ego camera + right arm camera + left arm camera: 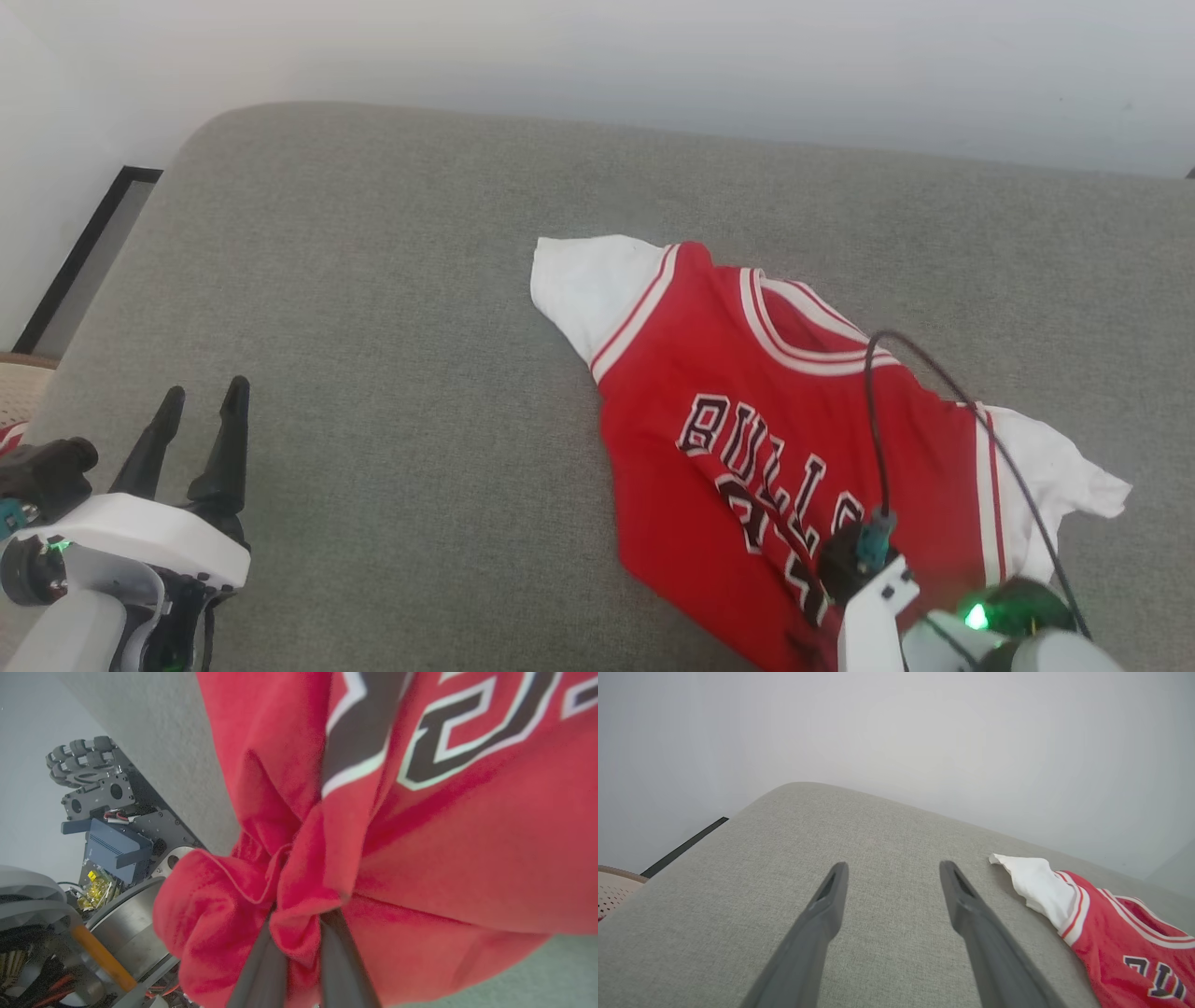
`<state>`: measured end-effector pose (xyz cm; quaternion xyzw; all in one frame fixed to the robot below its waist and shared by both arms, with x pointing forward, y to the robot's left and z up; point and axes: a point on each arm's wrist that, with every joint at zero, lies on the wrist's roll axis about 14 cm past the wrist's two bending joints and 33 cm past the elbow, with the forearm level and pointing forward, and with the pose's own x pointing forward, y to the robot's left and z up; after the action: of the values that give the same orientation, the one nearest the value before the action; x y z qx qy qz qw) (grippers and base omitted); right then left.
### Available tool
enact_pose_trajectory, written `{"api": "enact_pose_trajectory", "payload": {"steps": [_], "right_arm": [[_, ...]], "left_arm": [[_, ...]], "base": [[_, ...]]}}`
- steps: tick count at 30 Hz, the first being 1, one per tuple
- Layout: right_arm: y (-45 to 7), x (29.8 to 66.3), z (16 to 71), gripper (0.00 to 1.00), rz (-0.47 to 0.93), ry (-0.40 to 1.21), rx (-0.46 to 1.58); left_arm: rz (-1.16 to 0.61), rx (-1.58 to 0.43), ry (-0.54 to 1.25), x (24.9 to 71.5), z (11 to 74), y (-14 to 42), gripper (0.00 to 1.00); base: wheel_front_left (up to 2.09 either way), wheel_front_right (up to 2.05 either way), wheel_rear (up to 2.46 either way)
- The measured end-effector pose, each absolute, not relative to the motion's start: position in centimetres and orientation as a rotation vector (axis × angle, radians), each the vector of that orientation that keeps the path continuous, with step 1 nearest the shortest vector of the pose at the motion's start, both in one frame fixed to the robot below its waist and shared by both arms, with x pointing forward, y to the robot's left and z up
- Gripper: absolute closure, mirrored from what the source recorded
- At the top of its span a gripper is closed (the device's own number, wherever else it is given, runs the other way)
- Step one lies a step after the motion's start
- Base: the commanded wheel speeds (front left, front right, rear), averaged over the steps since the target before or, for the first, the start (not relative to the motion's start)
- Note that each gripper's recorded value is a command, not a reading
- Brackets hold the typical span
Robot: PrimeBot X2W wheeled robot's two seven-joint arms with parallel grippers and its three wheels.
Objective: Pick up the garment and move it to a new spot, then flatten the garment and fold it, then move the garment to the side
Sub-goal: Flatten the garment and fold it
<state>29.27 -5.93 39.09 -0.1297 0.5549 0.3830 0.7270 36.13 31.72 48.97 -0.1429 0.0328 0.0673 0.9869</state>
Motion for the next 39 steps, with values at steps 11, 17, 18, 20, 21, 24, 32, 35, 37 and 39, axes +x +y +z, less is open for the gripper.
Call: {"api": "enact_pose_trajectory", "payload": {"steps": [11,17,18,20,21,24,32,35,37,39], "right_arm": [[-6.2,27.0,36.3,0.0,0.823,1.304,-0.255],[-5.1,28.8,37.4,0.0,0.81,1.195,-0.223],[-5.0,29.3,37.9,0.0,0.802,1.167,-0.213],[-5.1,30.2,38.7,0.0,0.783,1.118,-0.194],[-5.0,30.6,39.2,0.0,0.776,1.092,-0.182],[-5.0,31.9,40.9,0.0,0.743,1.005,-0.139],[-6.5,35.9,46.2,0.0,0.607,0.721,-0.054],[-7.8,37.2,47.8,0.0,0.543,0.631,-0.04],[-8.7,38.0,48.8,0.0,0.499,0.58,-0.024],[-9.8,38.5,49.3,0.0,0.452,0.549,-0.013]], "left_arm": [[0.142,-0.287,0.074,36.2,48.7,31.9,0.0],[0.137,-0.286,0.068,36.5,48.9,31.8,0.0],[0.137,-0.284,0.066,36.6,48.9,31.9,0.0],[0.134,-0.283,0.063,36.6,49.0,31.8,0.0],[0.134,-0.282,0.065,36.6,48.9,31.8,0.0],[0.131,-0.28,0.06,36.7,49.1,31.7,0.0],[0.112,-0.275,0.055,36.8,49.3,31.0,0.0],[0.107,-0.271,0.049,37.0,49.5,30.8,0.0],[0.102,-0.272,0.05,37.0,49.5,30.7,0.0],[0.096,-0.272,0.047,37.2,49.6,30.5,0.0]], "base": [[0.0,0.0,0.0],[0.0,0.0,0.0],[0.0,0.0,0.0],[0.0,0.0,0.0],[0.0,0.0,0.0],[0.0,0.0,0.0],[0.0,0.0,0.0],[0.0,0.0,0.0],[0.0,0.0,0.0],[0.0,0.0,0.0]]}}
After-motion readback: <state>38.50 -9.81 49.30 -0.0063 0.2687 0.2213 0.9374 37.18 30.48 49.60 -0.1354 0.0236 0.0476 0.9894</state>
